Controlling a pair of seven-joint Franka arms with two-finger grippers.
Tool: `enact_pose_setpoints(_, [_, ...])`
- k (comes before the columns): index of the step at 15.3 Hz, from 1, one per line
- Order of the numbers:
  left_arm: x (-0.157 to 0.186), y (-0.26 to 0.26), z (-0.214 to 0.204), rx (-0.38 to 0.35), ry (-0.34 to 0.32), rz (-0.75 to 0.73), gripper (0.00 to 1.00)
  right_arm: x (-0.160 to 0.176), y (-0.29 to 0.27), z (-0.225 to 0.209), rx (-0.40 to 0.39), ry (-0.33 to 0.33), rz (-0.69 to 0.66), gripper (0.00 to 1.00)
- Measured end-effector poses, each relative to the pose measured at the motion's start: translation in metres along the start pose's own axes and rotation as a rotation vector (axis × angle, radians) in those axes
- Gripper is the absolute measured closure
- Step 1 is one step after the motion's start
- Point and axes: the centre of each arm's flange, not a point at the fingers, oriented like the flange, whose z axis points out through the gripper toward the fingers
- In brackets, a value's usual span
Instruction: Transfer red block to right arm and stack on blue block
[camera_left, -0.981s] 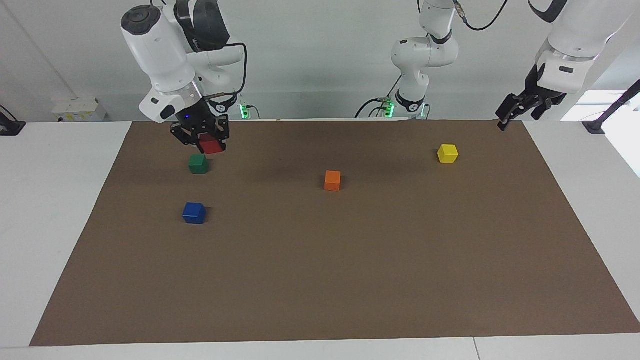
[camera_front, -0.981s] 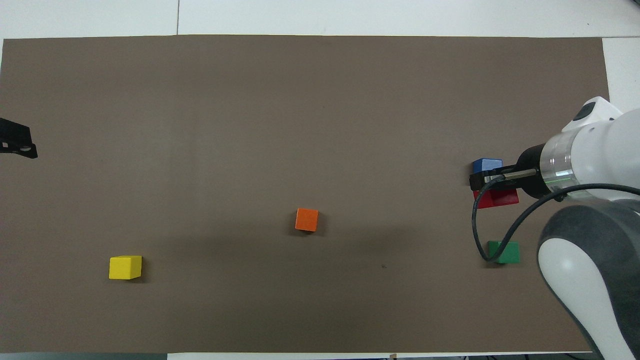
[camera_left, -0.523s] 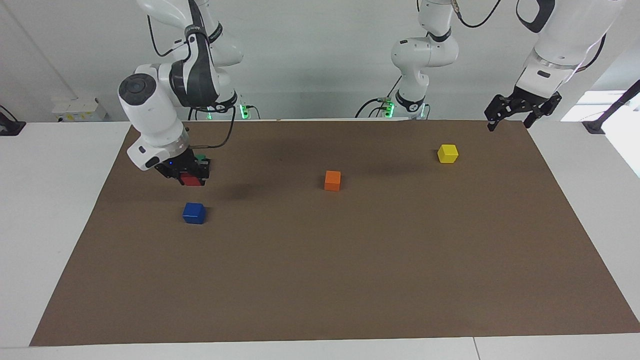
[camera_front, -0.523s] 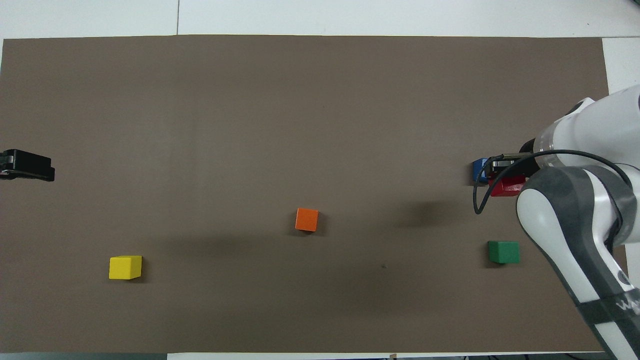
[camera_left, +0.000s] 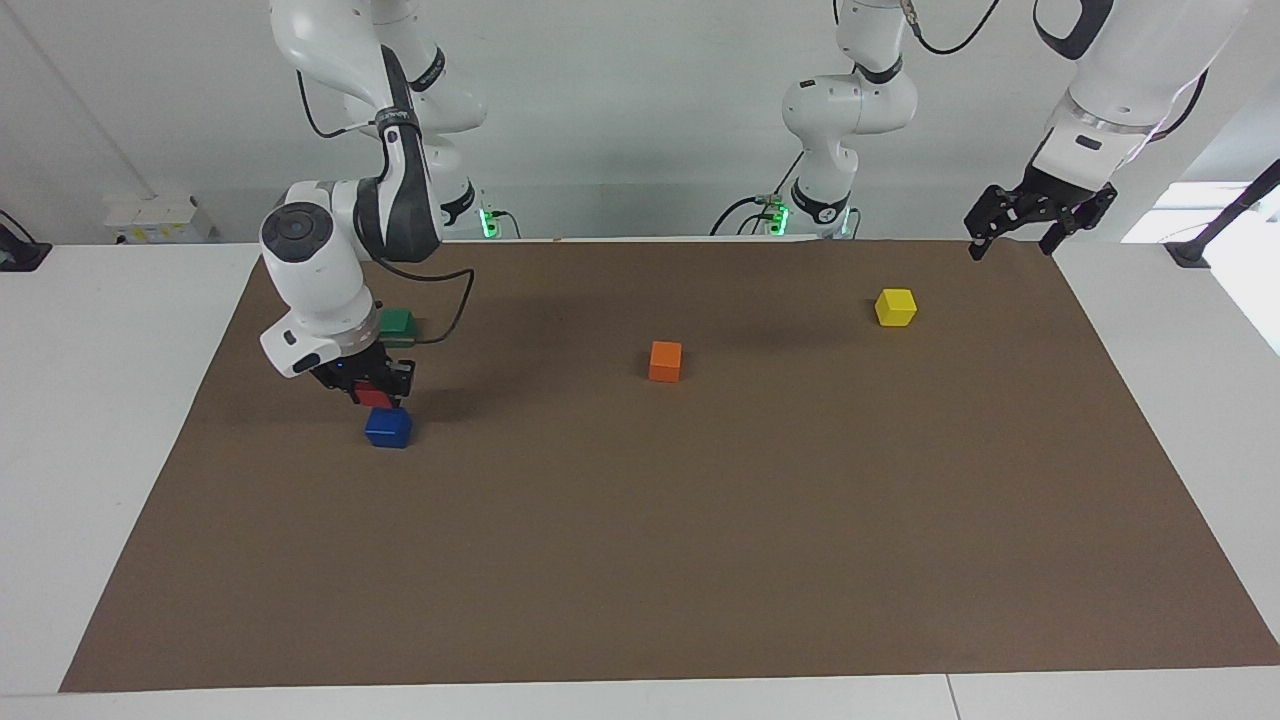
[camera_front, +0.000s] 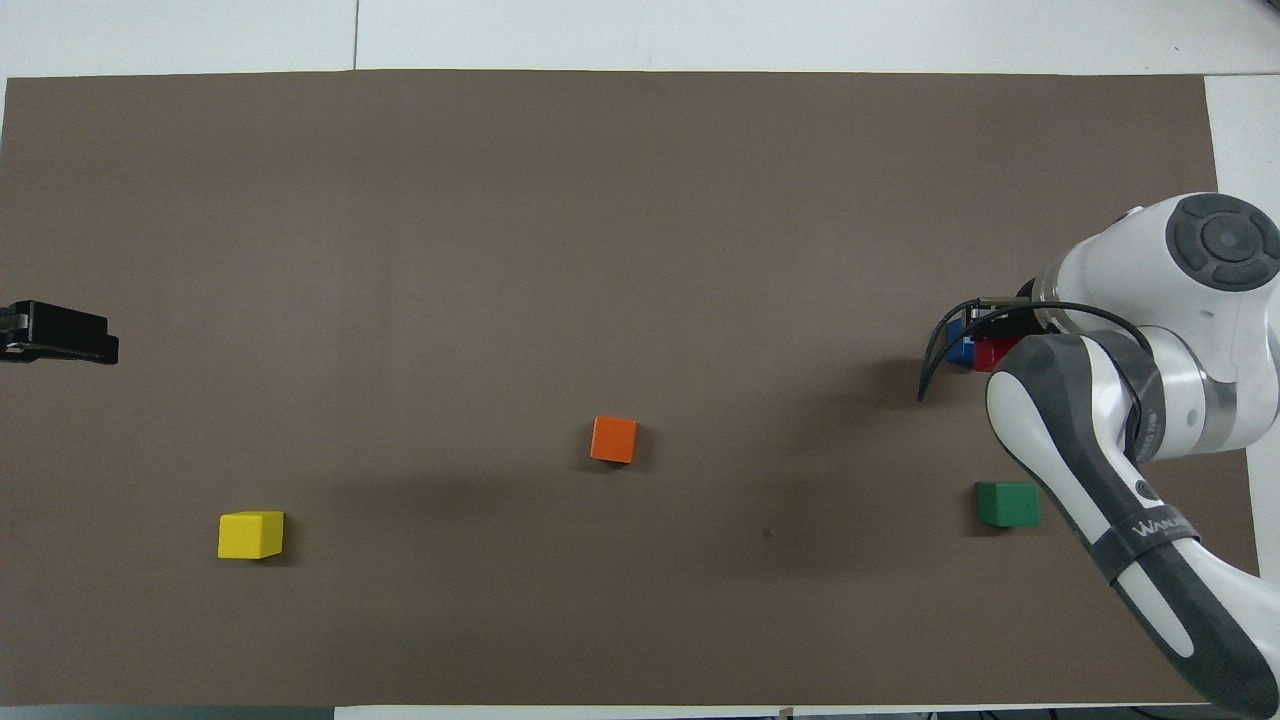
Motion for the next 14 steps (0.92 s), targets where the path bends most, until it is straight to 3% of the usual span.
enact_pose_setpoints(2, [0.004, 0.001, 0.004, 0.0, 0.018, 0.002, 0.0, 0.003, -0.002, 0.007, 0.004, 0.017, -0.002, 0.45])
enact_pose_setpoints(6, [0.011, 0.002, 0.023, -0.001, -0.02, 0.003, 0.0, 0.007, -0.003, 0.019, 0.009, 0.044, -0.003, 0.45])
enact_pose_setpoints(14, [0.011, -0.001, 0.019, -0.002, -0.005, -0.001, 0.0, 0.009, 0.016, 0.029, 0.012, 0.063, 0.027, 0.45])
